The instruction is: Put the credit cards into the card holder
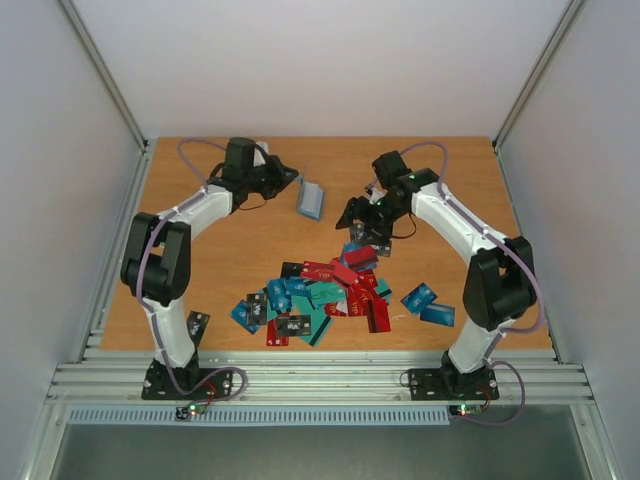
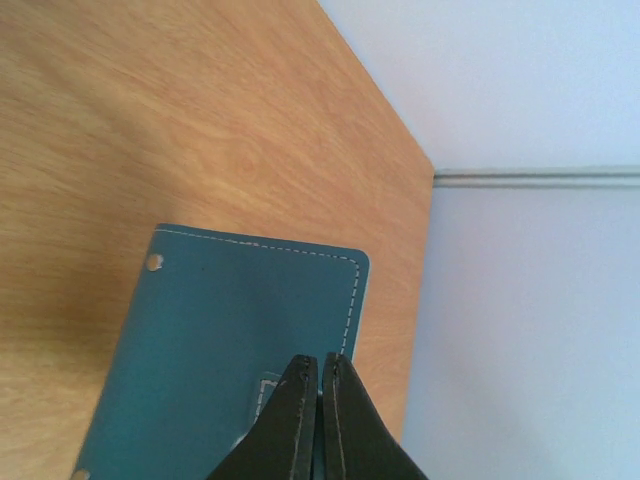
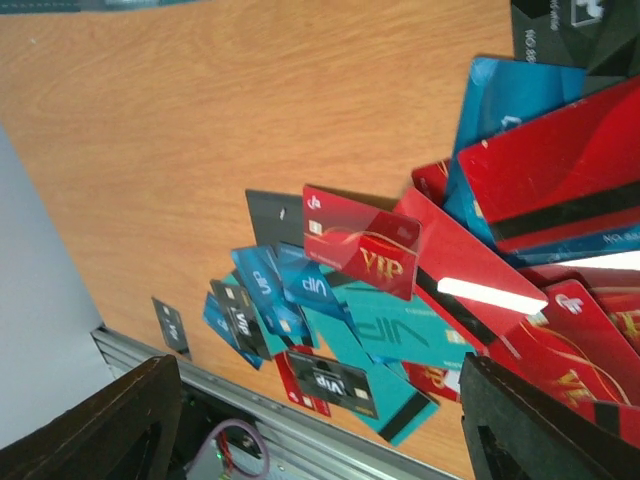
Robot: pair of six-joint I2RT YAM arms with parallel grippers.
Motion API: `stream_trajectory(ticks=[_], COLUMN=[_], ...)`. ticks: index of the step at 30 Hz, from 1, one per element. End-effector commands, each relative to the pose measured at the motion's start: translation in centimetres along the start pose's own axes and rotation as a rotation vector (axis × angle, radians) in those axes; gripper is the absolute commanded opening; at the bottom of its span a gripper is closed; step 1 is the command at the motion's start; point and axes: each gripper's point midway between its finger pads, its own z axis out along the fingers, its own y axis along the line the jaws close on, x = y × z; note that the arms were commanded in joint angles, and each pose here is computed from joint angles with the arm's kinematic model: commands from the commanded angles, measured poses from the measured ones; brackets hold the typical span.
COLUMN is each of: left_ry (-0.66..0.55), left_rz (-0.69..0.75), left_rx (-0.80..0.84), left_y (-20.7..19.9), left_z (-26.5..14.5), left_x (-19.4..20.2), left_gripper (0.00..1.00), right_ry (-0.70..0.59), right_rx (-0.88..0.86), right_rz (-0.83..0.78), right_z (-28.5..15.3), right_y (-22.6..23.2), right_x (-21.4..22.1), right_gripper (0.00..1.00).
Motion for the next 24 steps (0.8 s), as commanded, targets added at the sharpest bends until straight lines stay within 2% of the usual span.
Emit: stream_trajectory(ticks=[1,9,17,24], left_ry=[0.045,0.067,0.131,0.147], left_rz=[-0.056,-0.155,-0.248,-0.331], left_rx=[0.119,-0.008,0.075,0.073], left_y=[-0.5,4.6,4.0,6.5], left_z=[0.6,0.3,0.1,0.0], left_x=[-0.9,-0.2,1.8,3.2], left_gripper=[0.0,0.0,0.0,0.0], right_ry=[-0.012,0.029,0.029,0.05], right_rx=[-0.095,-0.181,-0.162,-0.233], right_rz=[-0.014,0.021,0.048,0.053], right_z=[0.6,3.8,5.6,8.0], right_y=[2.5,4.4,4.0,4.5], right_x=[-2.2,-5.2,-6.9,-8.0], right_gripper=[0.75,0.7,0.69,0.65])
